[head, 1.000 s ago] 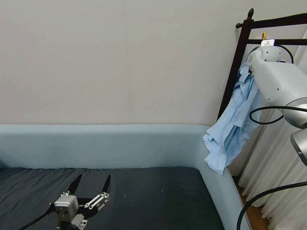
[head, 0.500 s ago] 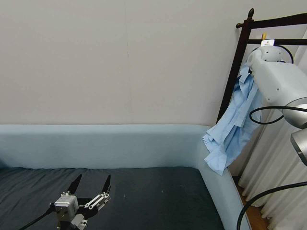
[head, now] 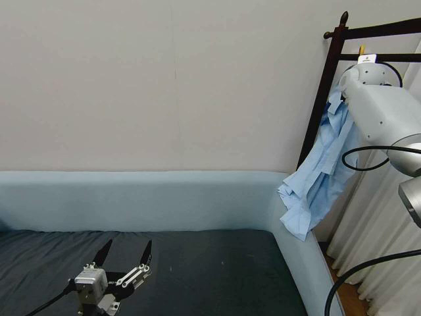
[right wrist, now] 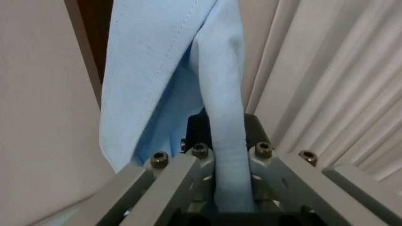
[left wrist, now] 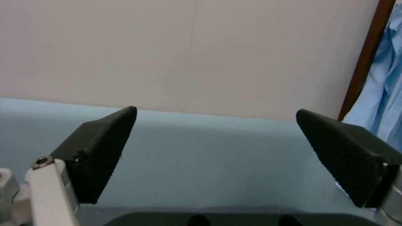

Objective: Pick up the clothes from the sofa and hang them on the clothes hanger.

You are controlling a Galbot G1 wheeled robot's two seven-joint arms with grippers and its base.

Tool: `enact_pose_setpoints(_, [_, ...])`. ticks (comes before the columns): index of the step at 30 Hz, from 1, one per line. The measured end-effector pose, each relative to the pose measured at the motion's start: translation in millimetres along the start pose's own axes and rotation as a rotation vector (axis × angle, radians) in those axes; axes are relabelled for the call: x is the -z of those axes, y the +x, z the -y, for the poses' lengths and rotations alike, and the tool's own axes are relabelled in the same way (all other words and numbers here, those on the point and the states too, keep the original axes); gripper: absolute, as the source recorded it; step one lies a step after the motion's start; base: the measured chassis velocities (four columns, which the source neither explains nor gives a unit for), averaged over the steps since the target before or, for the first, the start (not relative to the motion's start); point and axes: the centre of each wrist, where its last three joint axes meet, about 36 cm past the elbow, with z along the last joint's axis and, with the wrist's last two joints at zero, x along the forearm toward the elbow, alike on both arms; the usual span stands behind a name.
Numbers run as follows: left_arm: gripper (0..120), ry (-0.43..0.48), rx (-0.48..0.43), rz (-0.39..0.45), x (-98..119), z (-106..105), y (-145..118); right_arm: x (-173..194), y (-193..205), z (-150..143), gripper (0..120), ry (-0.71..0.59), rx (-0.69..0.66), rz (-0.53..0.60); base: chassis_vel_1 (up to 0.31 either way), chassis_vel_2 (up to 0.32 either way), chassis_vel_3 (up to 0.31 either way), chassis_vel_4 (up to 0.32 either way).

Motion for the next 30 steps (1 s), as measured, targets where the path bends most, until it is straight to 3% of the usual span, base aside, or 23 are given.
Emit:
enact_pose_setpoints(24, [100, 0.0, 0.0, 0.0, 0.0, 0.0, 0.0, 0.4, 0.9, 1.0, 1, -0.001, 0.002, 0.005, 0.0, 0.0, 0.0, 0.0])
enact_pose_setpoints(30, [100, 0.0, 0.0, 0.0, 0.0, 0.0, 0.0, -0.8, 10.0, 14.0, 25, -0.014, 0.013, 0.062, 0.0, 0.0, 0.0, 0.0])
